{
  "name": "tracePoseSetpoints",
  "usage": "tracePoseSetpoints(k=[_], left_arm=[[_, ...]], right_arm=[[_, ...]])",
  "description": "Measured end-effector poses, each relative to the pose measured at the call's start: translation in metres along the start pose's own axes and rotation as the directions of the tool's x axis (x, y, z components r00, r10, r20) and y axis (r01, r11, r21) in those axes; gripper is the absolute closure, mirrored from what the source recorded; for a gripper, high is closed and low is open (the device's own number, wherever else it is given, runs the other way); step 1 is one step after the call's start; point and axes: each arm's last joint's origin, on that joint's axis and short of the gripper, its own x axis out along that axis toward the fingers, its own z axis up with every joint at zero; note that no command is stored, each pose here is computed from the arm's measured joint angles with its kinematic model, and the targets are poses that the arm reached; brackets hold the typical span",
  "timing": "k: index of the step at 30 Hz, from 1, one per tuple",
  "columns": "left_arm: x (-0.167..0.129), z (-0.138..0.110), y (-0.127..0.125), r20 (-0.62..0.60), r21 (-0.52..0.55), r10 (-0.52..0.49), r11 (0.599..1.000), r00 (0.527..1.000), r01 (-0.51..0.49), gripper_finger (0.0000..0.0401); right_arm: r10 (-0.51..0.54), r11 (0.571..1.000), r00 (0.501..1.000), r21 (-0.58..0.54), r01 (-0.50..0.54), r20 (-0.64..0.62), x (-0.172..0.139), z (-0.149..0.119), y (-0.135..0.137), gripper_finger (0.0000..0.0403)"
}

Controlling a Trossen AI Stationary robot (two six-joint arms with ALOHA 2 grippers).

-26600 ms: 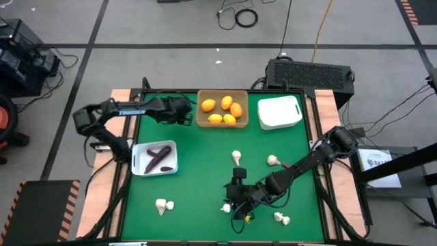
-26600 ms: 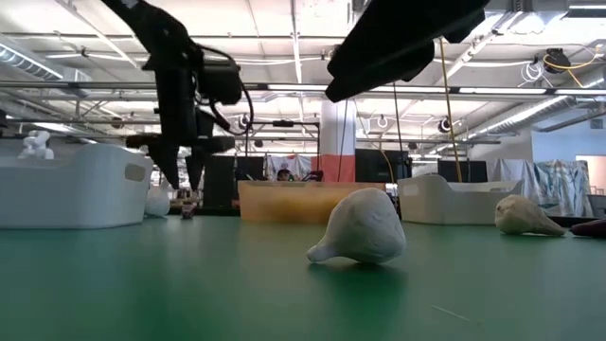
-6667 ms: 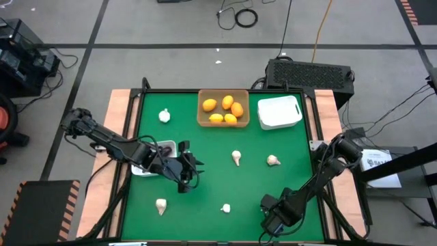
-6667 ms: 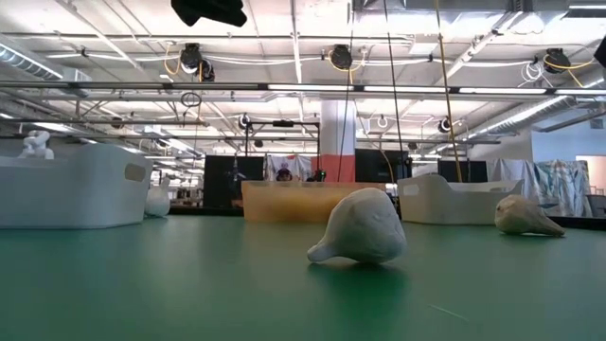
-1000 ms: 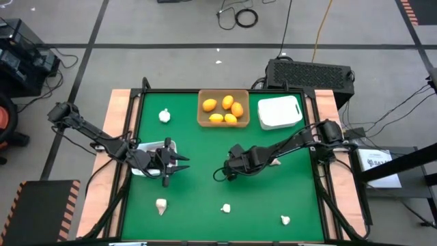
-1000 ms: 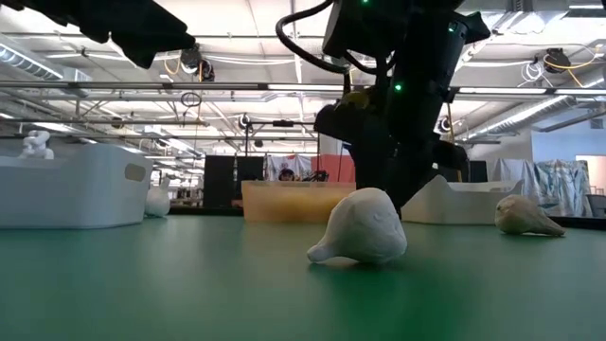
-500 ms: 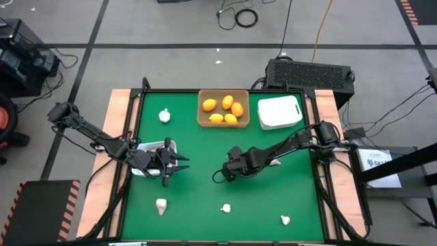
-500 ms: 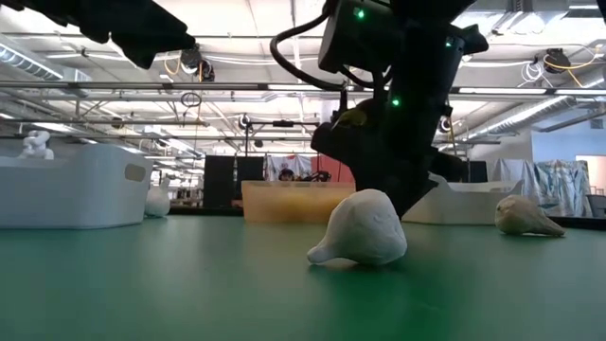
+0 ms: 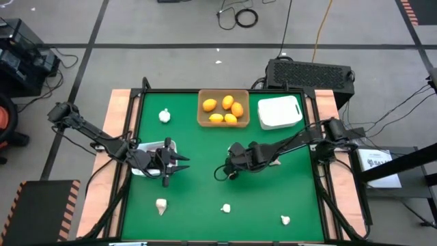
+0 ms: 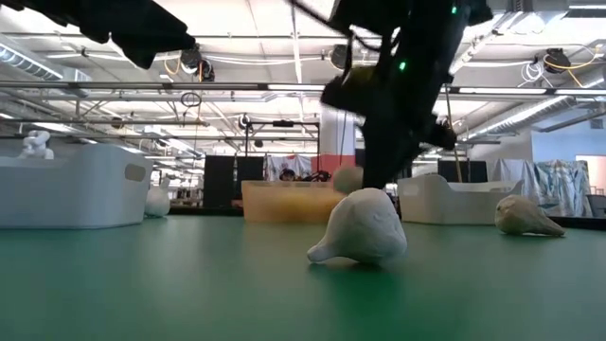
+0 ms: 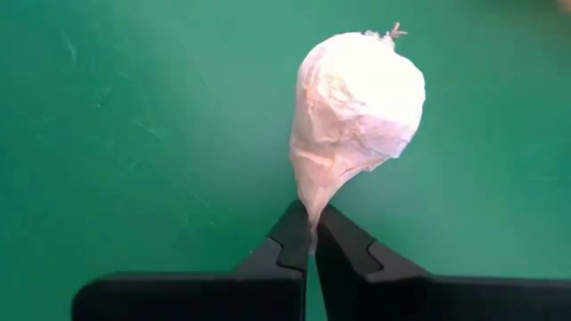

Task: Sort produce into baskets
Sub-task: Put the garlic into the right white bin

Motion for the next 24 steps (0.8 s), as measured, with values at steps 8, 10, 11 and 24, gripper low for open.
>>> tracePoseSetpoints(k=[8, 10, 11, 24], left_arm=[[0.000, 0.000, 0.000, -0.003, 0.001, 0.000, 1.000, 1.000, 0.000, 0.0276], [0.000, 0.000, 0.000, -0.004, 0.001, 0.001, 1.000, 1.000, -0.001, 0.0276], [0.000, 0.000, 0.000, -0.004, 0.001, 0.000, 1.000, 1.000, 0.000, 0.0276], [0.000, 0.000, 0.000, -0.004, -0.023, 0.000, 1.000, 1.000, 0.000, 0.0276]], right_arm=[[-0.101, 0.995, 0.994, -0.030, 0.100, -0.039, -0.056, 0.021, -0.049, 0.0401], [-0.161, 0.987, 0.986, -0.030, 0.159, -0.050, -0.066, 0.024, -0.064, 0.0400], [-0.184, 0.983, 0.981, -0.035, 0.182, -0.063, -0.071, 0.026, -0.071, 0.0401], [-0.353, 0.935, 0.916, -0.047, 0.351, -0.193, -0.073, 0.066, -0.150, 0.0402]])
